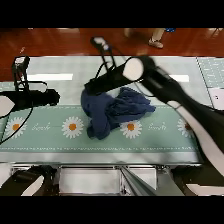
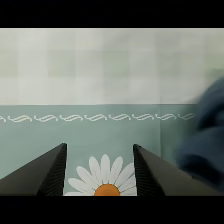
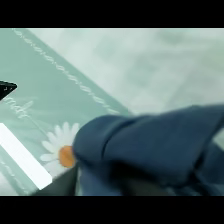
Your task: Fold the shirts.
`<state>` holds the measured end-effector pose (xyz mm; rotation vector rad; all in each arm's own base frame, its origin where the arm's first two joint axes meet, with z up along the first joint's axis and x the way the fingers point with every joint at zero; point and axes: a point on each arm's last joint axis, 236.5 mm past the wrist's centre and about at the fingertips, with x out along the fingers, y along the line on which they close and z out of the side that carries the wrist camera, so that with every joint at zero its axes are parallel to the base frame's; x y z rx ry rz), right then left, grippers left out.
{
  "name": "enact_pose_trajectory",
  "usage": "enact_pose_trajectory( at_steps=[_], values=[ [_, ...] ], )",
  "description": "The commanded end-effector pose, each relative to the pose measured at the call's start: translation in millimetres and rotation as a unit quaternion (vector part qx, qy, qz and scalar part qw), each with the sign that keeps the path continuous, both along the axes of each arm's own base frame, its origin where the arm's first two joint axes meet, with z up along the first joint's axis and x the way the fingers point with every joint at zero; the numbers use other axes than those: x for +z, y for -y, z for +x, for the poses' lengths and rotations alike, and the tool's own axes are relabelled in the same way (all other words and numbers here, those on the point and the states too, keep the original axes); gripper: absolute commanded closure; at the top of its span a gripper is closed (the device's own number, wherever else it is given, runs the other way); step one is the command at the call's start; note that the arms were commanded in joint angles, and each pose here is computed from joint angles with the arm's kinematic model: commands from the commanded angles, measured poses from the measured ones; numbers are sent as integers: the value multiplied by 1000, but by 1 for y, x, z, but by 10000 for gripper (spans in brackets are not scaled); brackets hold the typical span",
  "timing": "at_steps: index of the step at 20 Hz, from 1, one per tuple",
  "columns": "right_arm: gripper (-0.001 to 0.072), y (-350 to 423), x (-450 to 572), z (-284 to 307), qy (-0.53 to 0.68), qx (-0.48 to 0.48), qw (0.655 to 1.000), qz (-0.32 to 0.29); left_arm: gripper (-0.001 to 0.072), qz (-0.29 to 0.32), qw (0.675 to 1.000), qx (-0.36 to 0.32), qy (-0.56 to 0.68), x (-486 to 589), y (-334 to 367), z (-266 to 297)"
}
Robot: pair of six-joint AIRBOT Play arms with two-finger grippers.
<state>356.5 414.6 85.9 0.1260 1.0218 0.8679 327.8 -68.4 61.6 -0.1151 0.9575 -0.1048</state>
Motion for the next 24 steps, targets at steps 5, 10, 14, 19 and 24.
enact_pose_trajectory(
  at_steps=[5, 10, 14, 19, 24],
  values=[
    [300, 98, 18, 61, -6, -90, 996, -5, 200, 13, 993, -25, -111, -33, 7, -40],
    [300, 298, 5, 52, -40, -280, 958, -50, 201, -154, 968, -72, -182, -76, 85, -70],
    [300, 347, -27, -7, -59, -360, 929, 58, 200, -217, 948, -56, -224, -121, 108, -82],
    [300, 363, -69, -56, -123, -381, 914, 64, 200, -271, 936, -109, -199, -133, 165, -68],
    [300, 382, -108, -67, -119, -369, 922, -8, 669, -258, 936, -140, -194, -134, 178, -54]
  ],
)
